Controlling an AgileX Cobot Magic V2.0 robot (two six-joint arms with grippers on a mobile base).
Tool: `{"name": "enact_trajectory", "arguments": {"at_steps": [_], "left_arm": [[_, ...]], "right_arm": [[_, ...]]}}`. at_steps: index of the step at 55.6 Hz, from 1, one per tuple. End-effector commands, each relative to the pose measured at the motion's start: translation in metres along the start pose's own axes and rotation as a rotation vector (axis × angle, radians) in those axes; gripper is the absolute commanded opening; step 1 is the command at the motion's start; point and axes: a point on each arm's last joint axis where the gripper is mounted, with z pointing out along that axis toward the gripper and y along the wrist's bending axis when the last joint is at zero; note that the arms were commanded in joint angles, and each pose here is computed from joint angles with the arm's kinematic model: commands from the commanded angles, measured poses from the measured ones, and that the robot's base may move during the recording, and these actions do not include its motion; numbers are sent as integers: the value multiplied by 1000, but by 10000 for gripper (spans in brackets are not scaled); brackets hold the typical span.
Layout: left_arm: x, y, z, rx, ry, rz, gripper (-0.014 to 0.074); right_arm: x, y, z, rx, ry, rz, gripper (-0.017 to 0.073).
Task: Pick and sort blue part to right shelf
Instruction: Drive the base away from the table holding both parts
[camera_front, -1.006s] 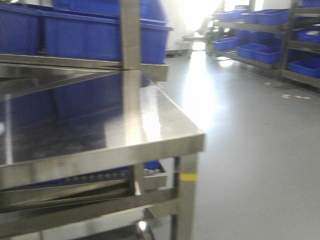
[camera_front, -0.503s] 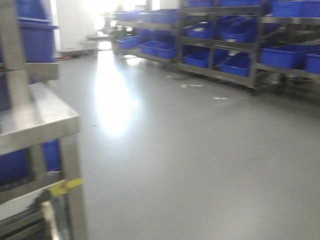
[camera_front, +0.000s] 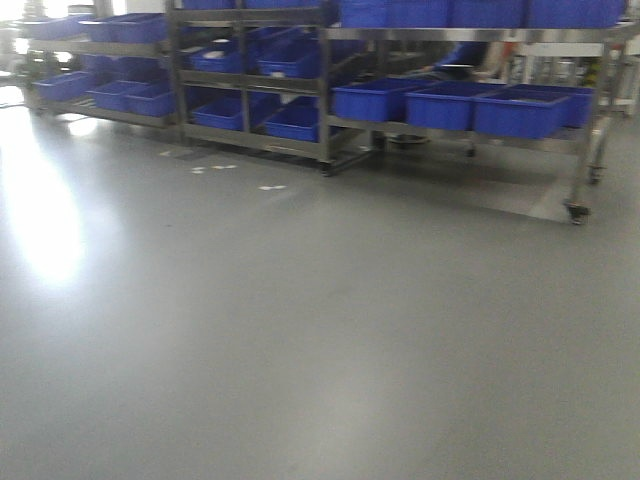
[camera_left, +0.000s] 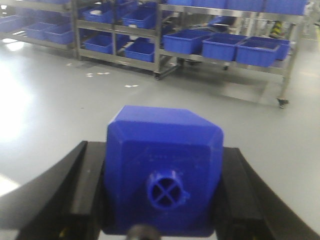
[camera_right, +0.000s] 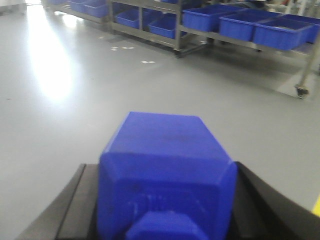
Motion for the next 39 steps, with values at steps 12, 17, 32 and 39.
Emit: {"name": "enact_trajectory", "arguments": {"at_steps": [12, 17, 32, 39], "left_arm": [[-17, 0, -2, -3, -111, -13, 230], [-17, 0, -2, -3, -111, -13, 230], [-17, 0, -2, -3, -111, -13, 230], [-17, 0, -2, -3, -111, -13, 230]], "right_arm": [[-16, 1, -2, -11, -106, -30, 165], [-16, 1, -2, -11, -106, -30, 165], [-16, 1, -2, -11, -106, -30, 165], [-16, 1, -2, -11, -106, -30, 165]]}}
